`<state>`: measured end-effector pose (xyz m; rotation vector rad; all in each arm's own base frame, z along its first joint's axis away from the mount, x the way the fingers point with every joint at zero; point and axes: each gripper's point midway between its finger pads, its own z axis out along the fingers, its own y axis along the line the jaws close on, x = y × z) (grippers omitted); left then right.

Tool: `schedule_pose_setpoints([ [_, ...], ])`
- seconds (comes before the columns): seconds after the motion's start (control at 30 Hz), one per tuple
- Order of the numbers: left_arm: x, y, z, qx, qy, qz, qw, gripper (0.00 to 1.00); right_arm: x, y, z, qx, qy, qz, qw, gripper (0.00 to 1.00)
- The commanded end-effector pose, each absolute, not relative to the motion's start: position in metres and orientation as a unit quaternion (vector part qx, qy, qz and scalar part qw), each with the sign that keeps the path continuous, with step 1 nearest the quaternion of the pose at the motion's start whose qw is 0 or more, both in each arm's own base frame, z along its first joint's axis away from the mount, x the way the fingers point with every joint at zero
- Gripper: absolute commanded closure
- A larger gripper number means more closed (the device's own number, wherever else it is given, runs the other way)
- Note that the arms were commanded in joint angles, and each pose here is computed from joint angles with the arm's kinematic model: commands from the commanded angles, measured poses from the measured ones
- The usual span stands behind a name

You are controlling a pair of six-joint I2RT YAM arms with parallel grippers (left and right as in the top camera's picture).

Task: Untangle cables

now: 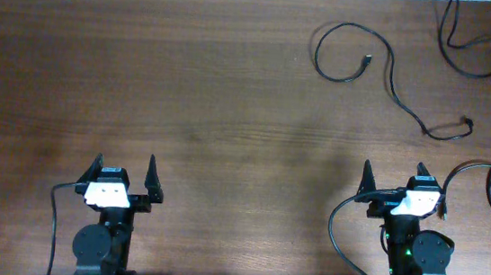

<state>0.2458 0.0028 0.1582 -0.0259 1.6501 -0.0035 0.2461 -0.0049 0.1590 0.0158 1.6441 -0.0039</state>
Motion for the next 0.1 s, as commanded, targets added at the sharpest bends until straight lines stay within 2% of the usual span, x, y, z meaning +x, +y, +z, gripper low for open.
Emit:
schedule_pose_setpoints([
  [0.0, 0.2459, 0.0021, 0.1564, -0.004, 0.735, 0.002, 0.679, 0.01, 0.2460, -0.0045, 0.1567, 0.011, 0.733, 0.002, 0.680, 0.01],
  [0.07, 0.2459, 0.0021, 0.1564, -0.004, 0.735, 0.002, 0.679, 0.01, 0.2460, -0.0045, 0.1567, 0.011, 0.733, 0.002, 0.680, 0.01],
])
